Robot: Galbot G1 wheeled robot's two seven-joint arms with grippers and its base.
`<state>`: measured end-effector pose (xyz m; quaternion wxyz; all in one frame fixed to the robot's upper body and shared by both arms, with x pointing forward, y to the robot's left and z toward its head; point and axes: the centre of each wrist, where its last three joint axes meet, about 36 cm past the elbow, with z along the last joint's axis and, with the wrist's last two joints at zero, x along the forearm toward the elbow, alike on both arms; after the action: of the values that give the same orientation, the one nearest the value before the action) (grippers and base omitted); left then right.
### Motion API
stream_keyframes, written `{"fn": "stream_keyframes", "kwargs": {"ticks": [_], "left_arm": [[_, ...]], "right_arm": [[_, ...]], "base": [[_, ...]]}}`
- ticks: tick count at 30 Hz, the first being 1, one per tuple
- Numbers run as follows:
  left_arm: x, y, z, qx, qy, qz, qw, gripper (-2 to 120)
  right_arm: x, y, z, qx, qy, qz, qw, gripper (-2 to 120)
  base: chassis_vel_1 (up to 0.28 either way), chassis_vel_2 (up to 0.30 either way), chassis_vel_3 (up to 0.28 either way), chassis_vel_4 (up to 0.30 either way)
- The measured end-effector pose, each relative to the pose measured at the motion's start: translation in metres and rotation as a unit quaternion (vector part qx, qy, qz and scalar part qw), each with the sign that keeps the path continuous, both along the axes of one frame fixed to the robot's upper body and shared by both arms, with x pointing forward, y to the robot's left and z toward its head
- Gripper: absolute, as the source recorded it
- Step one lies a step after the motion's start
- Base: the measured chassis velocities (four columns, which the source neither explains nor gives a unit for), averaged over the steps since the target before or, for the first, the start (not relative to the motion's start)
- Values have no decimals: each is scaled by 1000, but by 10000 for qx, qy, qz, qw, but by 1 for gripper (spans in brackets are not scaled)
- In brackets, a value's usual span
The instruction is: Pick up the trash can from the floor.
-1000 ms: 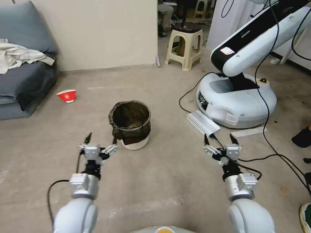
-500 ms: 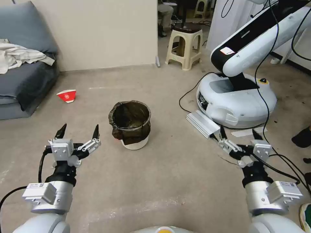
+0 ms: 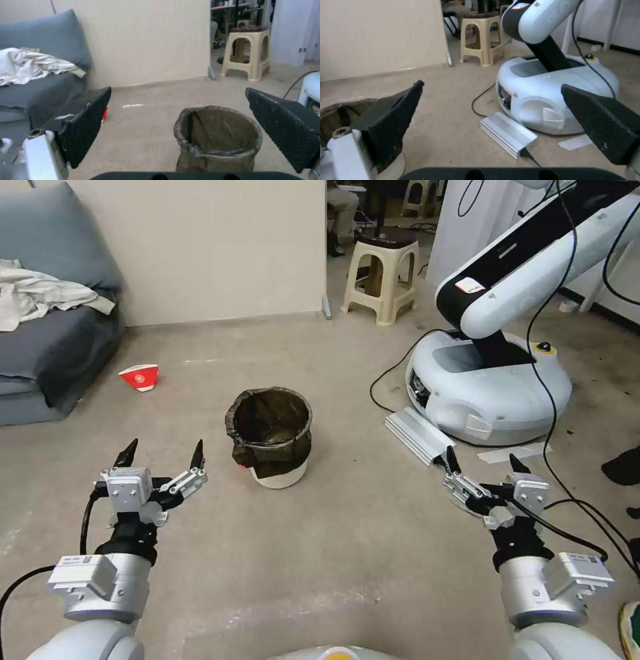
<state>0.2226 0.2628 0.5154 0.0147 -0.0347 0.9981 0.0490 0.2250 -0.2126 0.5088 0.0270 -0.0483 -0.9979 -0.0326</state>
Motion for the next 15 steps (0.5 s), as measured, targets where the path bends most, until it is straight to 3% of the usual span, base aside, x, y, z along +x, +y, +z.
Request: {"fn": "stream_keyframes", "kwargs": {"ticks": [9,15], "left_arm": [[0,0,-1,-5,-13,1,10000,100],[1,0,-2,0,-233,-35,9997,100]], "right_arm": [[1,0,-1,3,-3,2,10000,100],[1,0,-1,0,-20,19,10000,100]], "base": [[58,63,49,52],[63,71,63,39]]}}
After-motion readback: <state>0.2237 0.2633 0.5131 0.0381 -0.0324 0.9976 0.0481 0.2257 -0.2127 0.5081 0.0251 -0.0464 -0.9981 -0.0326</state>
